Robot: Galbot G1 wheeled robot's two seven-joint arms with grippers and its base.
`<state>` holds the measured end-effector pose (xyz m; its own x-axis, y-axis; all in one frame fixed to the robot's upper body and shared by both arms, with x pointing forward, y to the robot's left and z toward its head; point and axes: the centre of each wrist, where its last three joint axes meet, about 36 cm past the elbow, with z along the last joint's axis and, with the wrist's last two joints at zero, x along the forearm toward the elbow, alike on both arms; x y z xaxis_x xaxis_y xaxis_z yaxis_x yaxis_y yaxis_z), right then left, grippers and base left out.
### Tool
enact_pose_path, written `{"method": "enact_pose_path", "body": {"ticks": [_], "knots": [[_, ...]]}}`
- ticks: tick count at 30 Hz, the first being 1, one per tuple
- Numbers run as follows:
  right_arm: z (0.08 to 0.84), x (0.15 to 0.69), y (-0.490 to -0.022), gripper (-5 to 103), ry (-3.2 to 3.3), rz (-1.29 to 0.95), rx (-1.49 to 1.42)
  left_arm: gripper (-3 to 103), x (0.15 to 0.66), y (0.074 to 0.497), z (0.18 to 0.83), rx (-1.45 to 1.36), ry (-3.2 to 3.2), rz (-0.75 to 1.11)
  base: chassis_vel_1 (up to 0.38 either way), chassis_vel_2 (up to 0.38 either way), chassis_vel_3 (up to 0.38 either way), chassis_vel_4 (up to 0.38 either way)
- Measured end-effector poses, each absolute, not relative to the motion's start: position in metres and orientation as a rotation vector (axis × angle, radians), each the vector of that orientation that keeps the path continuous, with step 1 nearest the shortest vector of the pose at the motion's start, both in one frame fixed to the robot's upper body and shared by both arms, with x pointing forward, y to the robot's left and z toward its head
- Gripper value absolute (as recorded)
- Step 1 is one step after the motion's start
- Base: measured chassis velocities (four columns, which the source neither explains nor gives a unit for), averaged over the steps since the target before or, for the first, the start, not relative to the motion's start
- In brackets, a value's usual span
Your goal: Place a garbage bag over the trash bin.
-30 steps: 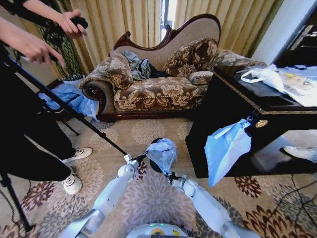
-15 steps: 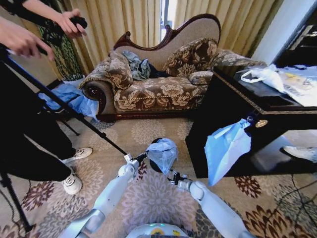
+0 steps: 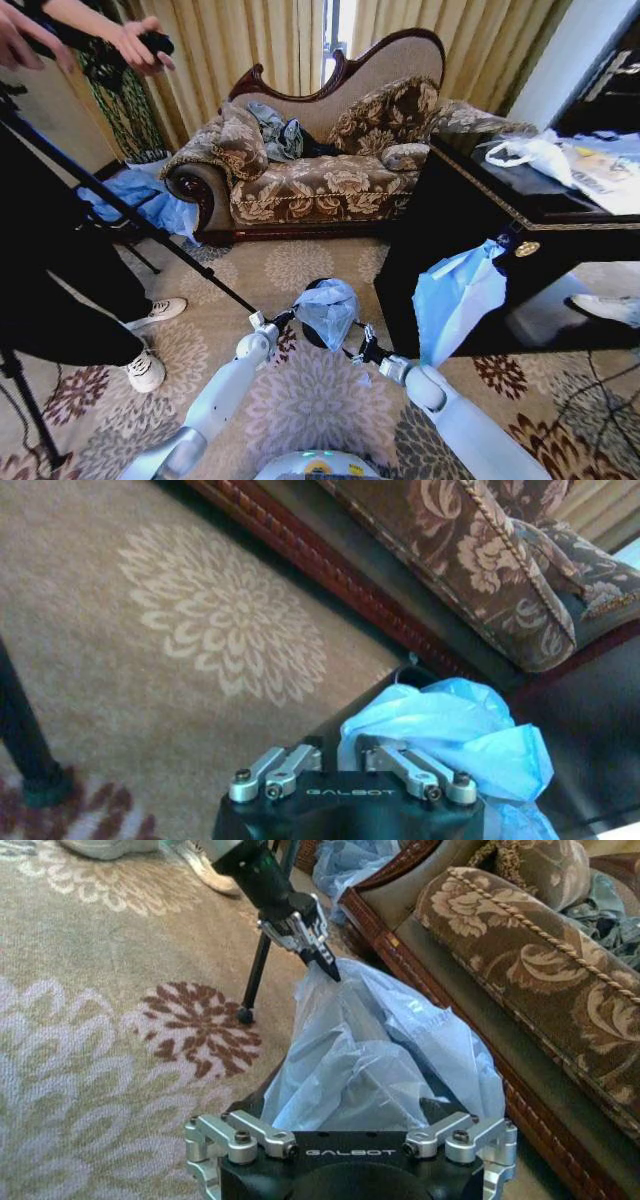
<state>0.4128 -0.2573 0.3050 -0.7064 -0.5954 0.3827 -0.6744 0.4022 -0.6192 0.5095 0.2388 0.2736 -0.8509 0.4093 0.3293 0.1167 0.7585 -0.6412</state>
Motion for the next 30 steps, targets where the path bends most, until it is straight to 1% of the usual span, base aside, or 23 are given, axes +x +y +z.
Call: {"method": "enact_pose_path", "body": {"ticks": [3,4,5,6,8,9,12,13,16,17,18,19,20,21,22,23,26,27,29,30], "knots": [[0.305,0.403,-0.265,100,-2.56,1.179,1.122,36,0.506,0.254,0.278,-0.382,-2.514,0.856,0.0,0.0,0.0,0.0],[0.305,0.399,-0.271,100,-2.563,1.173,1.108,36,0.505,0.259,0.281,-0.382,-2.521,0.854,0.0,0.0,0.0,0.0],[0.305,0.393,-0.276,100,-2.565,1.164,1.094,42,0.503,0.263,0.286,-0.386,-2.53,0.845,0.0,0.0,0.0,0.0],[0.305,0.393,-0.276,100,-2.565,1.164,1.094,42,0.503,0.263,0.286,-0.386,-2.53,0.845,0.0,0.0,0.0,0.0],[0.305,0.381,-0.285,100,-2.578,1.134,1.058,53,0.495,0.276,0.297,-0.416,-2.566,0.769,0.0,0.0,0.0,0.0],[0.305,0.381,-0.285,100,-2.578,1.134,1.058,53,0.495,0.276,0.297,-0.416,-2.566,0.769,0.0,0.0,0.0,0.0],[0.303,0.369,-0.292,100,-2.6,1.094,1.009,69,0.488,0.293,0.311,-0.468,-2.646,0.571,0.0,0.0,0.0,0.0],[0.303,0.369,-0.292,100,-2.6,1.094,1.009,69,0.488,0.293,0.311,-0.468,-2.646,0.571,0.0,0.0,0.0,0.0],[0.301,0.357,-0.298,100,-2.62,1.065,0.968,85,0.49,0.301,0.319,-0.479,-2.723,0.413,0.0,0.0,0.0,0.0],[0.301,0.357,-0.298,100,-2.62,1.065,0.968,85,0.49,0.301,0.319,-0.479,-2.723,0.413,0.0,0.0,0.0,0.0],[0.301,0.351,-0.302,100,-2.625,1.057,0.954,90,0.495,0.305,0.328,-0.498,-2.781,0.287,0.0,0.0,0.0,0.0],[0.301,0.349,-0.303,100,-2.628,1.054,0.948,90,0.497,0.307,0.332,-0.51,-2.806,0.223,0.0,0.0,0.0,0.0],[0.301,0.347,-0.305,100,-2.633,1.051,0.94,95,0.501,0.309,0.341,-0.538,-2.836,0.12,0.0,0.0,0.0,0.0],[0.301,0.342,-0.307,100,-2.638,1.042,0.928,93,0.507,0.311,0.354,-0.588,-2.86,-0.018,0.0,0.0,0.0,0.0],[0.301,0.342,-0.307,100,-2.638,1.042,0.928,93,0.507,0.311,0.354,-0.588,-2.86,-0.018,0.0,0.0,0.0,0.0],[0.301,0.339,-0.308,100,-2.645,1.032,0.919,92,0.512,0.309,0.366,-0.641,-2.867,-0.123,0.0,0.0,0.0,0.0],[0.301,0.332,-0.308,100,-2.662,1.009,0.902,91,0.529,0.302,0.391,-0.76,-2.855,-0.318,0.0,0.0,0.0,0.0],[0.301,0.332,-0.308,100,-2.662,1.009,0.902,91,0.529,0.302,0.391,-0.76,-2.855,-0.318,0.0,0.0,0.0,0.0],[0.302,0.33,-0.308,100,-2.679,0.996,0.888,88,0.543,0.294,0.407,-0.863,-2.823,-0.436,0.0,0.0,0.0,0.0],[0.302,0.33,-0.308,100,-2.679,0.996,0.888,88,0.543,0.294,0.407,-0.863,-2.823,-0.436,0.0,0.0,0.0,0.0]]}}
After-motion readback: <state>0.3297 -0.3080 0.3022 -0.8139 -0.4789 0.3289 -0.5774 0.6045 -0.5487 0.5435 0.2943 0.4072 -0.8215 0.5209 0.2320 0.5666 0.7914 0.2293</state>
